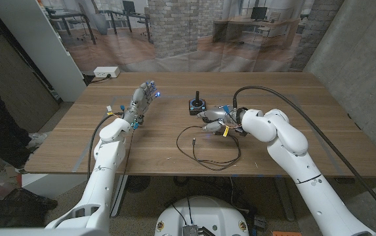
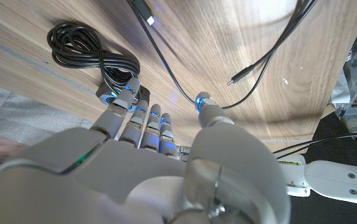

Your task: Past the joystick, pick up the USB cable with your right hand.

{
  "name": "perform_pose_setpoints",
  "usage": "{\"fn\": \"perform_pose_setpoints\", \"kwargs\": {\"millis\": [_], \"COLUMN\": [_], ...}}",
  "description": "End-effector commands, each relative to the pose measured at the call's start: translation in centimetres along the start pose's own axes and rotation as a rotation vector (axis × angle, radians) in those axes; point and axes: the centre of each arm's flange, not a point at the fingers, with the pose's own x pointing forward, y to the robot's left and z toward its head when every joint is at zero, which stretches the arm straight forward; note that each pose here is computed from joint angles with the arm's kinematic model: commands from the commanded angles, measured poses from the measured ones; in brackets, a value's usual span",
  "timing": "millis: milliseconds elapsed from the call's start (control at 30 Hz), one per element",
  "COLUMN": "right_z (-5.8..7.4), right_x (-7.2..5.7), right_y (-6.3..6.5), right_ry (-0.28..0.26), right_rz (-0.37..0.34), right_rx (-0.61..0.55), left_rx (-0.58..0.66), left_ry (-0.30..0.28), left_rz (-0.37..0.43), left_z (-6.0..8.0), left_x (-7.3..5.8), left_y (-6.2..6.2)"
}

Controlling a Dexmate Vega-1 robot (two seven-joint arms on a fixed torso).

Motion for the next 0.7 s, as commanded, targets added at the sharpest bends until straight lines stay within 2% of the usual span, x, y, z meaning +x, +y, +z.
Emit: {"fn": "perform_pose_setpoints", "kwargs": {"millis": [33,700], "right_z": [0.42,1.05], "right_x": [0.51,1.03], "right_y": [0.63,1.42], "right_ry": [-0.018,-0.036], "right_rz": [0.022,0.04], "right_rx": [-0.003,-0.01], "left_rx": [0.001,0.004], "left_ry": [0.002,0.006], "left_rz": [0.001,0.0], "left_z": [-0.03,-0.02], "left_x": [0.1,0.07], "left_y": [0.12,0.14]}}
